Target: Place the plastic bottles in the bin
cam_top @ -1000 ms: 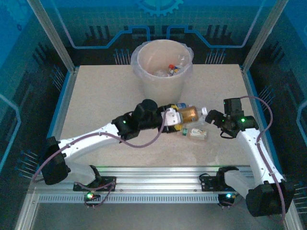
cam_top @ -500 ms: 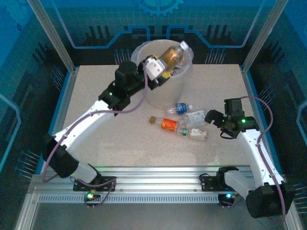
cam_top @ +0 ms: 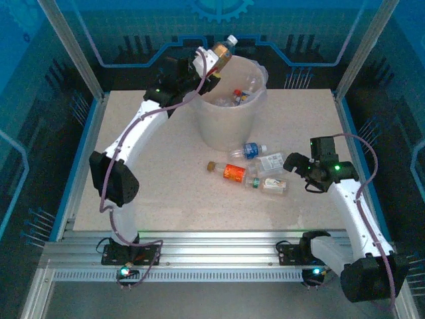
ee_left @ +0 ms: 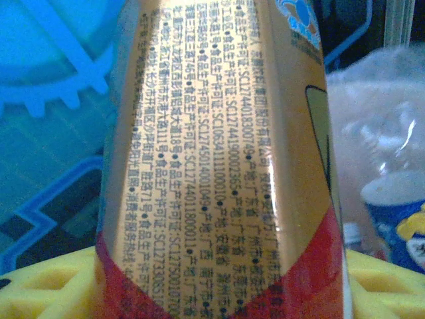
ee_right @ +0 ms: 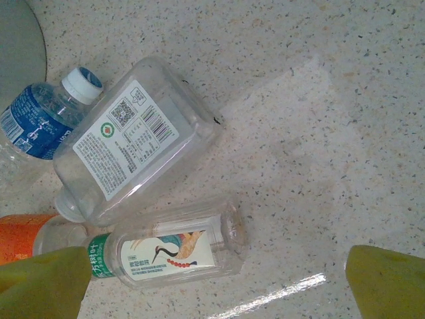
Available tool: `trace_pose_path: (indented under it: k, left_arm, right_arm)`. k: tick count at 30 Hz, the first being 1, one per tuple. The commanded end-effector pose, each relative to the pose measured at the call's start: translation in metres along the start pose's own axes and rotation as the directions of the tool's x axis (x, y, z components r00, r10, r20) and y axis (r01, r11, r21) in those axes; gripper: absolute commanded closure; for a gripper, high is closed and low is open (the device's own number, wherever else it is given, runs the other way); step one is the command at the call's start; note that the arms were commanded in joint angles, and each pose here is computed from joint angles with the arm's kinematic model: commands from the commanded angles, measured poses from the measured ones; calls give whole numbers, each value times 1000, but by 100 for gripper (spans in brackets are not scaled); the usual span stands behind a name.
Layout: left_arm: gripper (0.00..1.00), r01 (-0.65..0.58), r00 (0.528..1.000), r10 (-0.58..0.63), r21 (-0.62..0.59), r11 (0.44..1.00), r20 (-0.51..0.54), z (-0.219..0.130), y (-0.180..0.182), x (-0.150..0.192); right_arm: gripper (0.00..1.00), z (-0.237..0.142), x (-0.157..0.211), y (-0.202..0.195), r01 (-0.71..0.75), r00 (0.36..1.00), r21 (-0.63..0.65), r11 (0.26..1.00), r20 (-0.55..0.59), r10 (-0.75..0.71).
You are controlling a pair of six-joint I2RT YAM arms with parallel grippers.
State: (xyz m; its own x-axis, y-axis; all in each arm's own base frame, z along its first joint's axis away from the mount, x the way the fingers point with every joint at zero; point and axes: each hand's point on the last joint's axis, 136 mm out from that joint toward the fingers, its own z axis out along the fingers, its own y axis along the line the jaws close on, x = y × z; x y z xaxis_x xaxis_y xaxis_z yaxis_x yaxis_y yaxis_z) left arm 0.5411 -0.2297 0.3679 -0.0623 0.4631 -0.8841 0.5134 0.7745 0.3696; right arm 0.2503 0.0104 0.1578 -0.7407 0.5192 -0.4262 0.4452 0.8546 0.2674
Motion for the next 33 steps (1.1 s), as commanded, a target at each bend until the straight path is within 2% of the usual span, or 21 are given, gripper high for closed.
trace_pose_path:
  k: [1, 8, 16, 25, 29, 33]
  left_arm:
    - [57, -52, 998, 53, 12, 999, -33, 4, 2, 2]
    - [52, -115, 989, 117, 21, 993, -91, 26, 10, 23]
    - [48, -183, 975, 189, 57, 981, -120, 47, 2, 39]
    - [39, -253, 954, 260, 62, 966, -152, 61, -2, 56]
    - [24, -284, 943, 290, 57, 957, -161, 65, -5, 58]
    - [15, -292, 942, 297, 51, 955, -154, 65, -7, 55]
  right_arm:
    - [0, -2, 3, -7, -18, 1000, 16, 1000, -12, 18]
    - [0, -1, 4, -7, -25, 1000, 13, 1000, -17, 26]
    - [0, -2, 6, -8, -30, 999, 15, 999, -15, 30]
    - [0, -2, 4, -8, -27, 1000, 19, 999, -10, 27]
    - [0, -1, 4, -8, -28, 1000, 19, 999, -14, 28]
    - [0, -2, 4, -7, -25, 1000, 14, 1000, -13, 25]
